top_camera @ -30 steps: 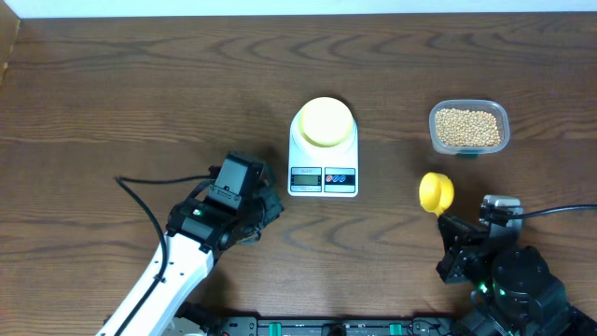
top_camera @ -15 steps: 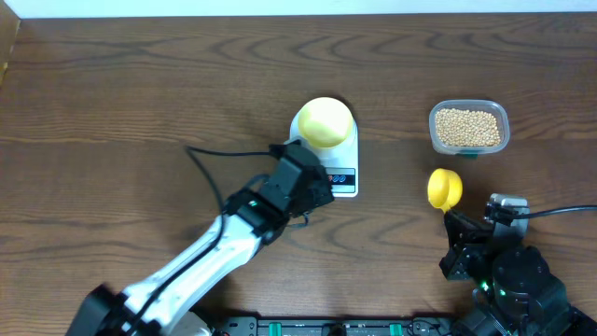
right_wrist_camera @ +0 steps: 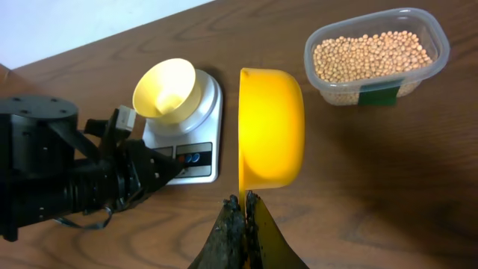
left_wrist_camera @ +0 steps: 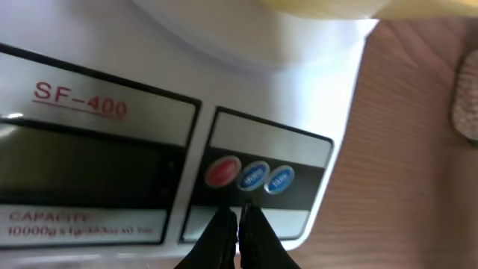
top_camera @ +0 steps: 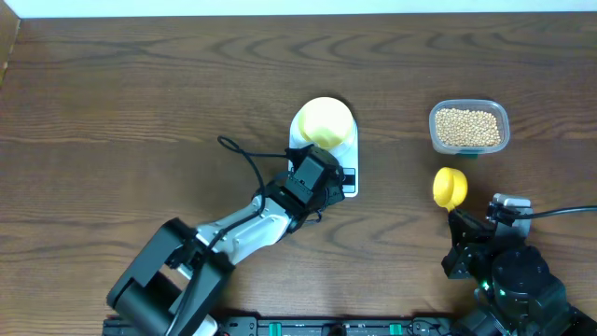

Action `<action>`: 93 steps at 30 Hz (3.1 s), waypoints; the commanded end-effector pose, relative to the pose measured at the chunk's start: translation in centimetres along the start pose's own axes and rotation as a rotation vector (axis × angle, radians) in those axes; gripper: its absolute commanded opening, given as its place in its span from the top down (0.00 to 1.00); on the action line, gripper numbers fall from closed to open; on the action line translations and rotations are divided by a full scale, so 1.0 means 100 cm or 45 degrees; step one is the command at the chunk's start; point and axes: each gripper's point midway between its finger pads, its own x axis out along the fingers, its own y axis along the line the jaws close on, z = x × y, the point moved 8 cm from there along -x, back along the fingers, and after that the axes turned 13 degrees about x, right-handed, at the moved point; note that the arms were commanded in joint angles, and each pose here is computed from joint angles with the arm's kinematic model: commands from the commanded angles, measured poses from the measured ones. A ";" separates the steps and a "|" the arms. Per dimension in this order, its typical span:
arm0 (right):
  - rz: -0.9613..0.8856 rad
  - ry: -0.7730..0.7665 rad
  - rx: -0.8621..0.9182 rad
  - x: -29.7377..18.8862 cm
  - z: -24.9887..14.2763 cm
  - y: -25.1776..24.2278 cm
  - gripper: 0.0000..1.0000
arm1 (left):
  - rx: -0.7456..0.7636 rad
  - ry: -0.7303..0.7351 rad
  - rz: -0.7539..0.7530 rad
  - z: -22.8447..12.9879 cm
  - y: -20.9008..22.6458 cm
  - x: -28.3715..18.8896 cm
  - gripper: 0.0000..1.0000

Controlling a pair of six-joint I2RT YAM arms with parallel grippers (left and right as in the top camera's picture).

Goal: Scoop item into bowl and weigh 50g on scale
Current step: 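Press the scale's tare button with the left gripper, then withdraw the left gripper from the scale to a raised pose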

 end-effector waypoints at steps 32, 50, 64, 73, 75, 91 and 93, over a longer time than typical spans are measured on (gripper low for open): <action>-0.026 -0.058 -0.021 -0.005 0.007 -0.002 0.99 | -0.009 -0.179 0.115 0.013 0.008 0.007 0.93; -0.026 -0.058 -0.021 -0.005 0.007 -0.002 0.99 | -0.074 -0.134 0.133 0.004 0.012 0.017 0.93; -0.026 -0.058 -0.021 -0.005 0.007 -0.002 0.99 | -0.072 -0.053 0.124 -0.004 0.013 0.018 0.93; -0.026 -0.058 -0.021 -0.005 0.007 -0.002 0.99 | -0.066 -0.032 0.105 -0.007 0.011 0.018 0.93; -0.026 -0.058 -0.021 -0.005 0.007 -0.002 0.99 | -0.071 -0.031 0.103 -0.008 0.010 0.018 0.93; -0.026 -0.058 -0.021 -0.005 0.007 -0.002 0.99 | 0.025 -0.165 0.002 0.020 -0.006 -0.026 0.93; -0.026 -0.057 -0.021 -0.005 0.007 -0.002 0.99 | 0.075 -0.185 -0.010 0.023 -0.011 -0.050 0.93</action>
